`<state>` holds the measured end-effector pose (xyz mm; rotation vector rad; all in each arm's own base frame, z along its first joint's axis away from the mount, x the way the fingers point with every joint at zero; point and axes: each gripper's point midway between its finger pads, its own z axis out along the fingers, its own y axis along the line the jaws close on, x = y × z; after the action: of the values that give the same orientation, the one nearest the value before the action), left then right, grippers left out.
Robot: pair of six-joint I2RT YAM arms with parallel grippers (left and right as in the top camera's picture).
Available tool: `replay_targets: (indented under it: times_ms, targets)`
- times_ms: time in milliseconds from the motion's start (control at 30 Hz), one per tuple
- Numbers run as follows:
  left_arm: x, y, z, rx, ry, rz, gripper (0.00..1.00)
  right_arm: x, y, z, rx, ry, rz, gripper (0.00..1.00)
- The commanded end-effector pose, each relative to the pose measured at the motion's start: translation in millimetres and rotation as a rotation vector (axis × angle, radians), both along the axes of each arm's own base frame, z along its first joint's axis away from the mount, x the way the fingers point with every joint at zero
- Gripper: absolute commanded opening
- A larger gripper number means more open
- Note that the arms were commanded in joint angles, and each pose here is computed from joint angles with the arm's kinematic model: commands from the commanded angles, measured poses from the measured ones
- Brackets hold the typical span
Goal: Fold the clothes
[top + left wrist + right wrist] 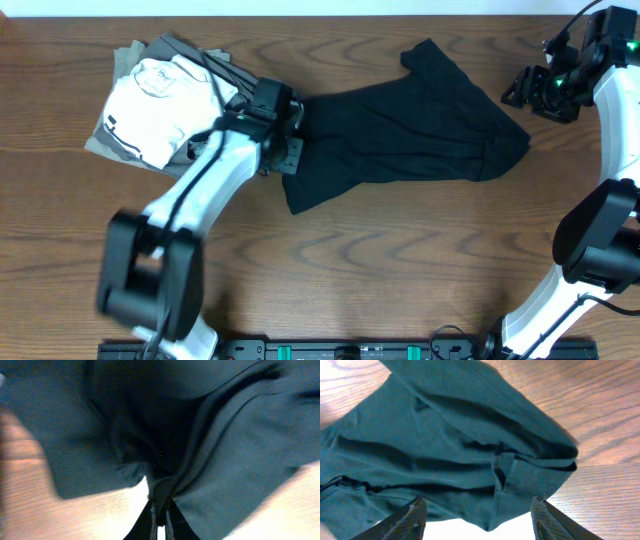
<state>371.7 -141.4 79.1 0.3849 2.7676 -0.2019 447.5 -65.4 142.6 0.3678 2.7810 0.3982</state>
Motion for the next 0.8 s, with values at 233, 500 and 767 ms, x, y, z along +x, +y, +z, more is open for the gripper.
replay_targets:
  times_ms: [233,500,767]
  targets:
    - [-22.0,12.0,110.3,-0.04,-0.24,-0.024,0.06,-17.0,3.2,-60.8,-0.012,0.083,-0.008,0.65]
    - [-30.4,22.5,106.1,0.009,-0.209,-0.005,0.06,-40.0,21.2,-110.6,0.073,0.124,-0.003,0.62]
    - [-31.7,56.7,106.4,0.147,-0.218,0.147,0.06,-53.0,36.6,-123.1,0.157,0.155,-0.015,0.53]
